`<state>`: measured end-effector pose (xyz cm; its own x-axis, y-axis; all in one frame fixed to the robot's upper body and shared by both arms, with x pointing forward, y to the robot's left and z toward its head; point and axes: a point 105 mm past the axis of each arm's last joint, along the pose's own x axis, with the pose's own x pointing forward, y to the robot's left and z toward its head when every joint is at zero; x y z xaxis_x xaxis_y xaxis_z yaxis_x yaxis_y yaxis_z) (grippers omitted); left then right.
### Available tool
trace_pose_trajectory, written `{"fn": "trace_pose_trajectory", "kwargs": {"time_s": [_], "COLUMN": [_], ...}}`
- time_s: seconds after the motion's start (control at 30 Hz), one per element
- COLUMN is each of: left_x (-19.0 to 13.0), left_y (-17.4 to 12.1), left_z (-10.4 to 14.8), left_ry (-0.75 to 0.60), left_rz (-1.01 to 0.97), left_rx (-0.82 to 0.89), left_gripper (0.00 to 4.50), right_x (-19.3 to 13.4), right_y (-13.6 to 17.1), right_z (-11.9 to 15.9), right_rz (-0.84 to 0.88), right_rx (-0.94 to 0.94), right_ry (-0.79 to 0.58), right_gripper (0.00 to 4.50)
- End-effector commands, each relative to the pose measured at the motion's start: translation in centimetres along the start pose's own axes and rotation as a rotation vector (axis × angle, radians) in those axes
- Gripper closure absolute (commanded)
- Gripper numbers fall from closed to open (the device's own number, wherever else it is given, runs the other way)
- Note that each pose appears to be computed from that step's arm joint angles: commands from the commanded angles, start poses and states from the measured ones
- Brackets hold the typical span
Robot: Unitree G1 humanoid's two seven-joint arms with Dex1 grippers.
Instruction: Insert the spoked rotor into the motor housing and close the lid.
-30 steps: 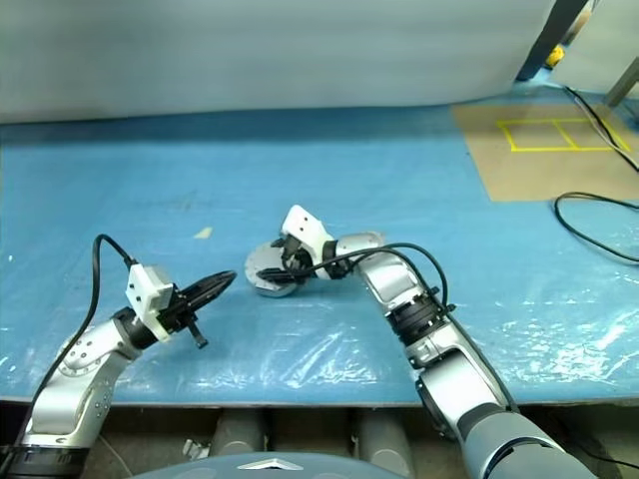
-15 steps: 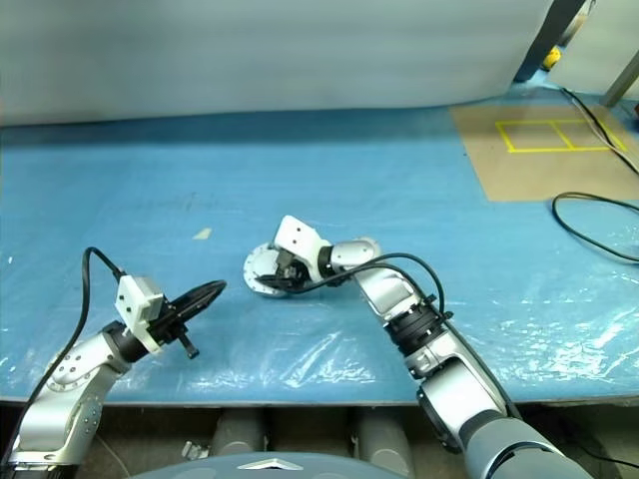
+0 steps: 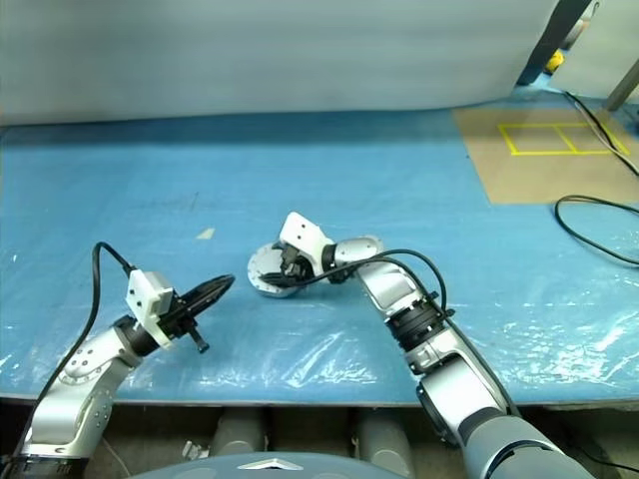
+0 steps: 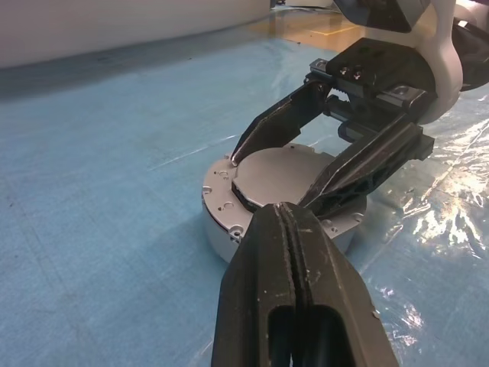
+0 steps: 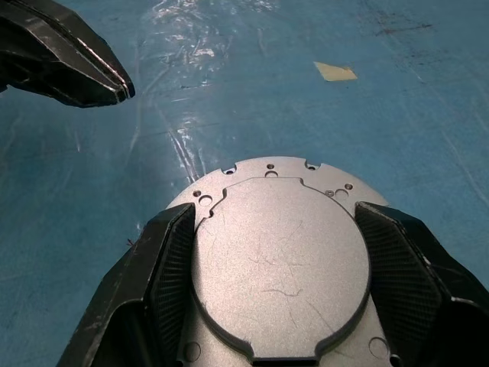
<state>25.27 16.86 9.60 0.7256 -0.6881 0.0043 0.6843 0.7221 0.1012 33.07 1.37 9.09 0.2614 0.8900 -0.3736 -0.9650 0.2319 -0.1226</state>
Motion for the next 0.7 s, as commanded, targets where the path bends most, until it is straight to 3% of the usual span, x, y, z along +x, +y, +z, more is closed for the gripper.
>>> {"fn": "trace_pose_trajectory", "kwargs": {"time_s": [0.03,0.37,0.7], "left_x": [0.3,0.6,1.0], "left_y": [-0.3,-0.4,-0.4], "left_z": [1.2,1.3,1.2], "left_ry": [-0.030,-0.029,-0.029], "left_rz": [-0.019,-0.028,-0.039], "left_rx": [0.032,0.031,0.035], "left_gripper": [4.50,4.50,4.50], "right_x": [-0.4,-0.4,-0.1], "right_y": [-0.5,-0.8,-1.4], "right_z": [-1.6,-3.1,-3.6], "right_rz": [-0.015,-0.037,-0.113], "right_rx": [0.077,-0.003,0.047], "right_ry": [0.047,0.116,0.126], "right_gripper": [1.55,1.55,1.55]}}
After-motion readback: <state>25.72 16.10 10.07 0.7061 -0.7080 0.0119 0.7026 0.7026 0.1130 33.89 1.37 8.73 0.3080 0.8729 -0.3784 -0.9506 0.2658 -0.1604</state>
